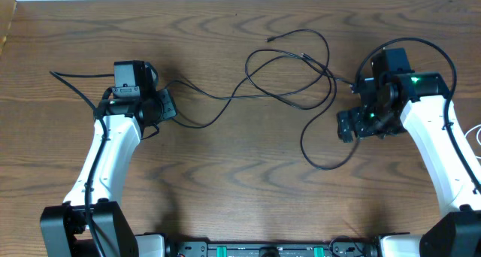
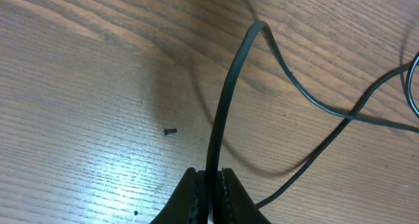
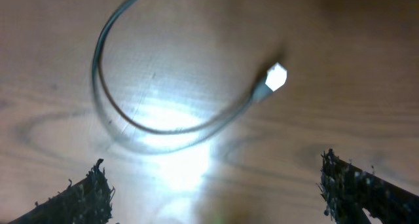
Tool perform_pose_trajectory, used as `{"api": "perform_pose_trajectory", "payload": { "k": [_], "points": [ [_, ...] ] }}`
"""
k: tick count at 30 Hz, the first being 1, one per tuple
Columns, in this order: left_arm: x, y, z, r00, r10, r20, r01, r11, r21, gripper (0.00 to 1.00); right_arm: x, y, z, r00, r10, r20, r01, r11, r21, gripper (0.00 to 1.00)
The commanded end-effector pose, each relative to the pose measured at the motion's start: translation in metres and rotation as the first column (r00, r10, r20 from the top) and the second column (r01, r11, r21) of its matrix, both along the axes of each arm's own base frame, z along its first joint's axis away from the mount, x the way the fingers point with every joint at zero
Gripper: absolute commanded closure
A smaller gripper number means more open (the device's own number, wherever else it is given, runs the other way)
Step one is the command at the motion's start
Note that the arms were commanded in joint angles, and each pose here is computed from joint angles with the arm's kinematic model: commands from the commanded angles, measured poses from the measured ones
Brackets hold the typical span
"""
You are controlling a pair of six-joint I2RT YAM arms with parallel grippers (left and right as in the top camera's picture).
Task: Untangle cables
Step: 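Lower right gripper left onto the cable loops and grasp a strand, then pull right gripper up and right, straightening the black cable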
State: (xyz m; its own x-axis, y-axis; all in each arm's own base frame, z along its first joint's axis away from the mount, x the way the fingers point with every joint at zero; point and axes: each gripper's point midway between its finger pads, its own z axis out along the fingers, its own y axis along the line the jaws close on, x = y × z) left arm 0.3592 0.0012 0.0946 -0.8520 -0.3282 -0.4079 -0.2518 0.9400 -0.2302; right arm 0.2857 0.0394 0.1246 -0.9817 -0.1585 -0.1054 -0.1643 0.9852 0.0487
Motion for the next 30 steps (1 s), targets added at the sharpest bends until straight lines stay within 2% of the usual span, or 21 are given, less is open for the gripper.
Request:
{"api": "perform_pose_trajectory", "payload": {
  "k": [1, 4, 6, 8, 10, 12, 18, 24, 26, 30],
  "points": [
    [0.006, 0.002, 0.009, 1.000, 0.016, 0.026, -0.016, 1.000, 0.007, 0.92, 0.023, -0.004, 0.003, 0.989, -0.117, 0.091, 0.119, 0.993, -0.012, 0.01],
    [0.006, 0.002, 0.009, 1.000, 0.017, 0.026, -0.017, 1.000, 0.006, 0.92, 0.062, 0.001, 0.013, 0.903, -0.374, 0.211, 0.357, 0.927, 0.113, 0.01],
    [0.006, 0.002, 0.009, 0.999, 0.026, 0.025, -0.026, 1.000, 0.002, 0.92, 0.095, 0.011, 0.022, 0.830, -0.487, 0.273, 0.428, 0.869, 0.249, 0.01],
    [0.006, 0.002, 0.009, 0.999, 0.030, 0.024, -0.030, 1.000, -0.001, 0.92, 0.116, 0.019, 0.025, 0.844, -0.407, 0.349, 0.329, 0.907, 0.261, 0.01],
    [0.006, 0.002, 0.009, 0.999, 0.030, 0.024, -0.030, 1.000, -0.001, 0.92, 0.137, 0.025, 0.019, 0.865, -0.231, 0.445, 0.162, 0.969, 0.189, 0.01],
    [0.006, 0.002, 0.009, 0.999, 0.030, 0.024, -0.030, 1.000, -0.001, 0.92, 0.153, 0.029, 0.007, 0.867, -0.103, 0.487, 0.050, 0.991, 0.122, 0.01],
    [0.006, 0.002, 0.009, 0.999, 0.029, 0.023, -0.029, 1.000, -0.001, 0.92, 0.170, 0.034, -0.056, 0.903, -0.009, 0.430, -0.031, 0.996, 0.087, 0.01],
    [0.006, 0.002, 0.009, 0.999, 0.030, 0.023, -0.030, 1.000, -0.001, 0.92, 0.173, 0.043, -0.104, 0.930, 0.005, 0.368, -0.054, 0.991, 0.123, 0.01],
    [0.006, 0.002, 0.009, 0.999, 0.030, 0.023, -0.030, 1.000, -0.001, 0.92, 0.171, 0.047, -0.113, 0.937, 0.009, 0.349, -0.063, 0.988, 0.144, 0.05],
    [0.006, 0.002, 0.009, 0.999, 0.035, 0.023, -0.035, 0.999, -0.004, 0.92, 0.165, 0.046, -0.128, 0.952, 0.010, 0.307, -0.057, 0.988, 0.143, 0.26]
  ]
}}
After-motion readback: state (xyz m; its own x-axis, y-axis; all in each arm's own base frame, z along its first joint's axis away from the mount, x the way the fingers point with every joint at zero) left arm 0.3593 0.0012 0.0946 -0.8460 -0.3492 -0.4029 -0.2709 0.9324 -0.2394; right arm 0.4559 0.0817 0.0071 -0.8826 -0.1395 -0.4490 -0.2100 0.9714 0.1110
